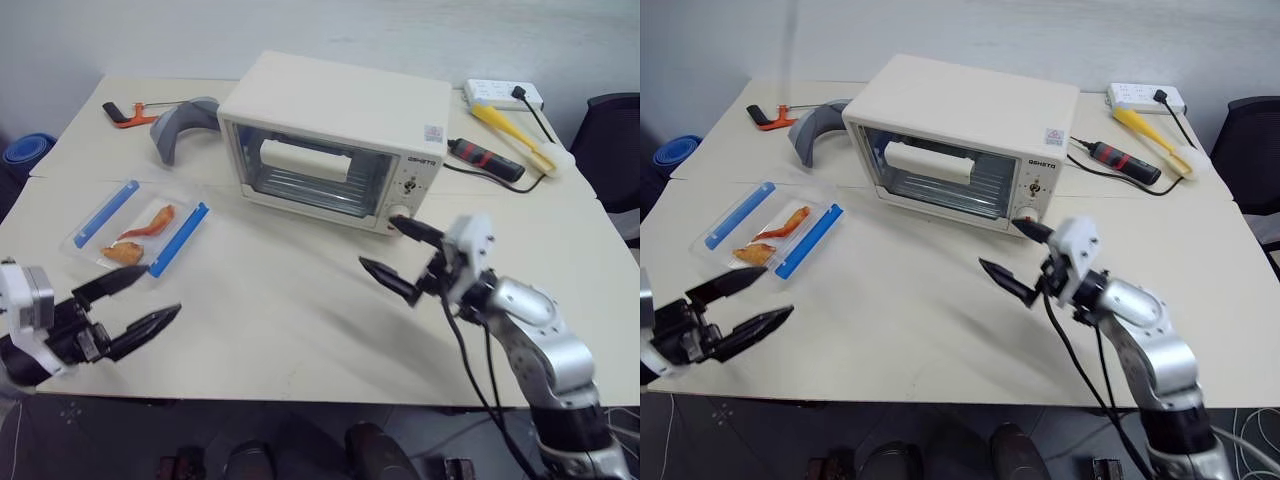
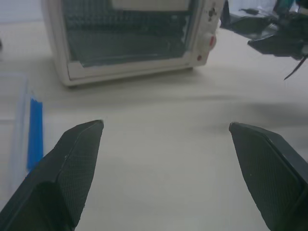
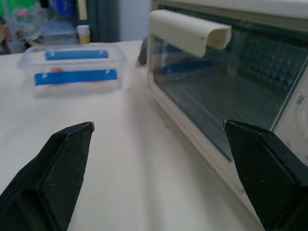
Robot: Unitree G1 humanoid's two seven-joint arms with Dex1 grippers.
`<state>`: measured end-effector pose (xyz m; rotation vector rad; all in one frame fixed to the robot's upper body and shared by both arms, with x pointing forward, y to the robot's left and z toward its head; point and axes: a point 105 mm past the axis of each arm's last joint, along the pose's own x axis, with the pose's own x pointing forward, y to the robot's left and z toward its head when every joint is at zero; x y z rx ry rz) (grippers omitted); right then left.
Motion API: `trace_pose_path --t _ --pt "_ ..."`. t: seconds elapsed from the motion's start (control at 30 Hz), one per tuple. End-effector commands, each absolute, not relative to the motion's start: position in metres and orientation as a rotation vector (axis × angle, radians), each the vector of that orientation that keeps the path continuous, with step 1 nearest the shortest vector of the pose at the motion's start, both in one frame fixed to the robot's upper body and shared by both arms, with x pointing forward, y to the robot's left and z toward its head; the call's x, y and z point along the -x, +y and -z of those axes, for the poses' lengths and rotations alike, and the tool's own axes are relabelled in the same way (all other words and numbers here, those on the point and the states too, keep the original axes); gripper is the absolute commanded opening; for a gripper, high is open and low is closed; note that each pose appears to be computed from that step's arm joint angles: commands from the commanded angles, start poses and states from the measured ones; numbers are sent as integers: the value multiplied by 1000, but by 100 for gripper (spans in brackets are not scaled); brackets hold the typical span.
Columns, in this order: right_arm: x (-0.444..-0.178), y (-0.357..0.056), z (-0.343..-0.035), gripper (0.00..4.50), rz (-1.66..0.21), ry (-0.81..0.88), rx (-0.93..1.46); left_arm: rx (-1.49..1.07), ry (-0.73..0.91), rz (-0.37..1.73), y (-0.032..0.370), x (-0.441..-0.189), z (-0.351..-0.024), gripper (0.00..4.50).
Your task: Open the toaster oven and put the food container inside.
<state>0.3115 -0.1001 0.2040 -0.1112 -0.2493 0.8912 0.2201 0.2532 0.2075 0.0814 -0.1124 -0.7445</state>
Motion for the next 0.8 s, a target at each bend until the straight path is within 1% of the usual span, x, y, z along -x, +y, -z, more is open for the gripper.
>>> trace_pose_path --t 0.03,0.17,0.23,0.3,0.37,0.47,0.7,0.8 --pt "-324 -92 -209 450 -863 -246 119 -44 -171 711 256 -226 -218 444" --pt "-340 -71 -217 450 -863 -252 122 -39 -148 715 254 -228 -211 444" --pt "-351 -60 -228 450 -838 -274 106 -44 -171 690 255 -232 -212 444" --pt "-355 -53 -235 450 -840 -295 109 -45 -184 679 255 -235 -213 444" --pt "-354 -41 -244 450 -867 -320 98 -41 -182 678 253 -236 -212 444" --pt "-353 -30 -251 450 -899 -332 94 -34 -175 679 252 -236 -210 444" --pt "-340 0 -250 450 -1015 -314 111 -25 -159 661 255 -236 -206 444" --pt "-339 7 -249 450 -1036 -309 101 -23 -151 653 257 -235 -204 444"
